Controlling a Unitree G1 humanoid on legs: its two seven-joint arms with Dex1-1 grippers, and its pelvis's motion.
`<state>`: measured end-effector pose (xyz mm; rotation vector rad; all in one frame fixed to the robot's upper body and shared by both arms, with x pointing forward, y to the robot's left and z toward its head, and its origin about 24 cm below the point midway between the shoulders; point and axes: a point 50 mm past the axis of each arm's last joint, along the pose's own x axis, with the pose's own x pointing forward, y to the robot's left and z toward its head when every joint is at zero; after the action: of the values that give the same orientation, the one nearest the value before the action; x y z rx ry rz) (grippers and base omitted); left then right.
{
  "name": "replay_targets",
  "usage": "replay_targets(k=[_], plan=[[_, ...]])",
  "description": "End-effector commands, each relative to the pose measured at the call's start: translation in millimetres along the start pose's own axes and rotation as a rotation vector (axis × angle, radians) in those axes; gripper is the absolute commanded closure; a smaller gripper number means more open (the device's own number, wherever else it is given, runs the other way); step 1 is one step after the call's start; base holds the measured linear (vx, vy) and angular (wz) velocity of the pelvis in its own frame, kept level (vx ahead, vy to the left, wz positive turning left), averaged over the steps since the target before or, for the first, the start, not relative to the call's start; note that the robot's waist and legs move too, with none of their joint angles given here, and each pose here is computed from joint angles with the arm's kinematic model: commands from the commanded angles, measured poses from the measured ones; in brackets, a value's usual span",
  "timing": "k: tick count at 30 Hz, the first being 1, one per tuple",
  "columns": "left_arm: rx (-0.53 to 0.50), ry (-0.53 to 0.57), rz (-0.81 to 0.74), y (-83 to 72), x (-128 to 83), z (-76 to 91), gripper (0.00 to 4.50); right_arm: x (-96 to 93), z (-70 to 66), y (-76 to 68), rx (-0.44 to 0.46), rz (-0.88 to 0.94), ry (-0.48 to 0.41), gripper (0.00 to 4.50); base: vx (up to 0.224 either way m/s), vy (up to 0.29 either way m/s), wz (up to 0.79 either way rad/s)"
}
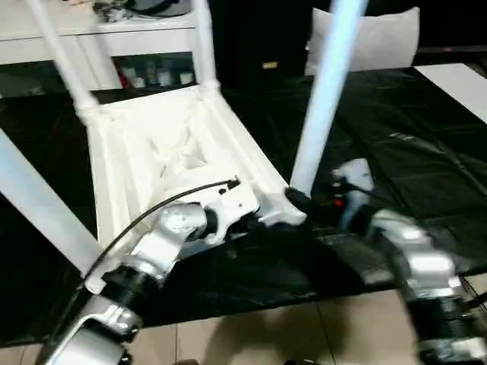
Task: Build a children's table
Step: Rotate leg to tighten
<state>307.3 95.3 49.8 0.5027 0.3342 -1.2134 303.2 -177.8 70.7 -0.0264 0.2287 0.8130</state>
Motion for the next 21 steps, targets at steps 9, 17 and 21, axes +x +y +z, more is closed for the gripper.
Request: replay_targets(k=[9,17,21], plan=[[0.198,0.027,-0.32,-20.0,-15.1,-3.4,4.5,-20.7,6.7,14.5,-0.083,0.495,0.117,0.5,0.0,0.0,0.0],[0.234,0.044,-0.434,-26.0,-23.6,-7.3,4.5,-27.6,0.4,23.5,-0.008,0.707,0.201,1.09,0.0,0.0,0.0],[0.24,0.042,-0.444,-25.4,-25.1,-7.7,4.5,-25.6,-0.2,25.2,0.0,0.743,0.197,1.45,0.0,0.0,0.0]])
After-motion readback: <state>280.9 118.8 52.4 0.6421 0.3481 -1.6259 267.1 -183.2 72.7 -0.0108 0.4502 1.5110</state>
